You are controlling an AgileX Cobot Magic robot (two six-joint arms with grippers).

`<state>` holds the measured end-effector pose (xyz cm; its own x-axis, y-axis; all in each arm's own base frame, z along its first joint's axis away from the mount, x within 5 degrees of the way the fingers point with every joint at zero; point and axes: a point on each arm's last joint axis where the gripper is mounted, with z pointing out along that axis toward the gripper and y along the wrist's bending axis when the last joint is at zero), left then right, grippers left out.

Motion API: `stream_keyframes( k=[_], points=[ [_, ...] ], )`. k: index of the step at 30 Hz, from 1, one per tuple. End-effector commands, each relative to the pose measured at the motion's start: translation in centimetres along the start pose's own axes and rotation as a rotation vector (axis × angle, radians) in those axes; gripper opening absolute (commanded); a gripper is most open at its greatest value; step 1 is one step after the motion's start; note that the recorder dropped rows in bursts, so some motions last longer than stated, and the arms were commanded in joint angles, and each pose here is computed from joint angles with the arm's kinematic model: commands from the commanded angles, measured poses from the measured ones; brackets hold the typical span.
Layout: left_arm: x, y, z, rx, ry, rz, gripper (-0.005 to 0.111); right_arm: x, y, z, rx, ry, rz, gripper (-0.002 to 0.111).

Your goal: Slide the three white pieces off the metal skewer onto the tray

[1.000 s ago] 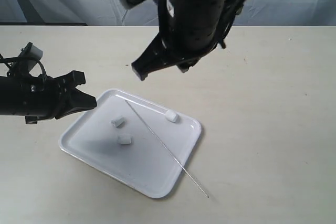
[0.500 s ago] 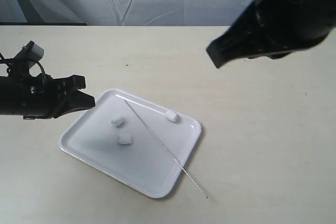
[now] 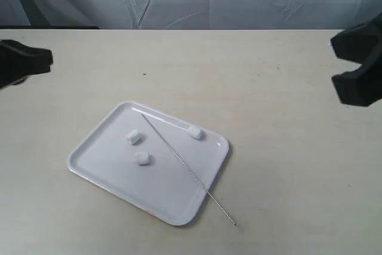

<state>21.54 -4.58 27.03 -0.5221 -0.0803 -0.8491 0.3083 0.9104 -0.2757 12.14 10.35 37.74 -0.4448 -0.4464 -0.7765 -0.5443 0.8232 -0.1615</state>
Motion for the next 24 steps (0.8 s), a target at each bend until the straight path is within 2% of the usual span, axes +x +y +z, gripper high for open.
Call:
stream_keyframes(
  k=[1,6,10,13,17,21,24],
  points=[
    [-1.5,-1.7,-5.6,-0.057,-0.170,0.167,0.000,-0.2,-1.3,-2.4,0.039,-0.155,-0.021,-0.001],
    [-1.2,-2.7,-11.0,-0.166,-0.280,0.275,0.000,0.7,-2.2,-4.2,0.064,-0.248,-0.027,-0.001],
    [0.4,-2.1,-14.1,-0.329,-0.344,0.254,0.000,2.5,-2.6,-4.6,0.074,-0.257,-0.032,-0.001],
    [2.1,-1.2,-14.6,-0.414,-0.325,0.196,0.000,4.0,-2.5,-4.1,0.074,-0.235,-0.041,-0.001],
    [4.1,-0.5,-13.6,-0.412,-0.285,0.138,0.000,5.8,-2.1,-2.9,0.059,-0.213,-0.053,-0.001],
    [4.9,-0.4,-13.1,-0.392,-0.254,0.088,0.000,6.6,-1.7,-2.1,0.041,-0.213,-0.043,-0.001],
    [4.9,-0.4,-13.1,-0.393,-0.250,0.089,0.000,6.9,-1.6,-2.0,0.019,-0.184,0.101,-0.001]
  ],
)
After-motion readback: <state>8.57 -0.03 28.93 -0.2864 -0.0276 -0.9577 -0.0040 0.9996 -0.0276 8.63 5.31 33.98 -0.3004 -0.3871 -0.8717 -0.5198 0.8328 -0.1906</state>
